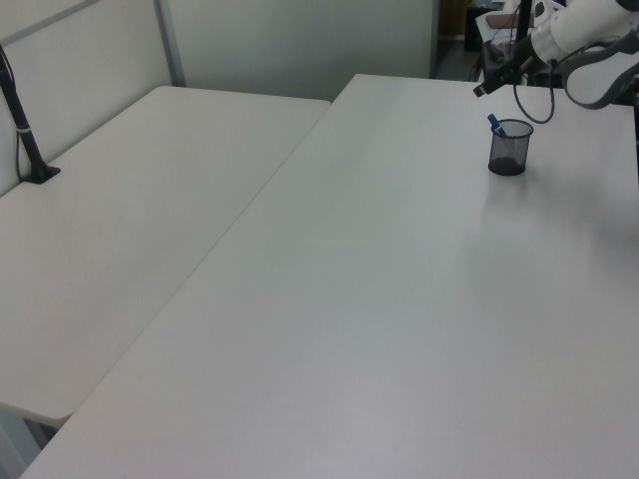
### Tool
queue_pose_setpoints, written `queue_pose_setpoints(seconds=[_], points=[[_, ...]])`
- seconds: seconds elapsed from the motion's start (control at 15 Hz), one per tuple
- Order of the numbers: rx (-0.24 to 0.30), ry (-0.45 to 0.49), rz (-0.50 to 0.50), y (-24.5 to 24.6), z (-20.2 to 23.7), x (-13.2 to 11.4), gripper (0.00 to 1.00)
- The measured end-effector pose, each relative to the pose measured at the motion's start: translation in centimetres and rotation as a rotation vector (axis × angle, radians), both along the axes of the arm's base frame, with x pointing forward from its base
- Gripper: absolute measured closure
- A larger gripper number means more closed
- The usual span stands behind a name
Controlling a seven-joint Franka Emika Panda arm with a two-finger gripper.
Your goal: Insert the marker
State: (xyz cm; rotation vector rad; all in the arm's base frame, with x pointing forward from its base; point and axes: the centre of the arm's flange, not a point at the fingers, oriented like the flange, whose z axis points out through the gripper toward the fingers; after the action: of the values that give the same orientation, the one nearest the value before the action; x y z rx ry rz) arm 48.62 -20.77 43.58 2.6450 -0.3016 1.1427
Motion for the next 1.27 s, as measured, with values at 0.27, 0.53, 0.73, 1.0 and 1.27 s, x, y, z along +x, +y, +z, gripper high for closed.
queue_pose_setpoints(seconds=[0.27,0.53,0.73,1.0,1.27], points=[[0.097,0.179,-0.065,1.8,6.4,3.5,0.04],[0.245,0.384,-0.111,5.9,13.5,5.5,0.00],[0.332,0.501,-0.086,9.2,16.9,5.3,0.00],[0.370,0.572,-0.050,13.5,17.4,6.0,0.00],[0.380,0.600,-0.043,17.4,15.9,7.2,0.00]])
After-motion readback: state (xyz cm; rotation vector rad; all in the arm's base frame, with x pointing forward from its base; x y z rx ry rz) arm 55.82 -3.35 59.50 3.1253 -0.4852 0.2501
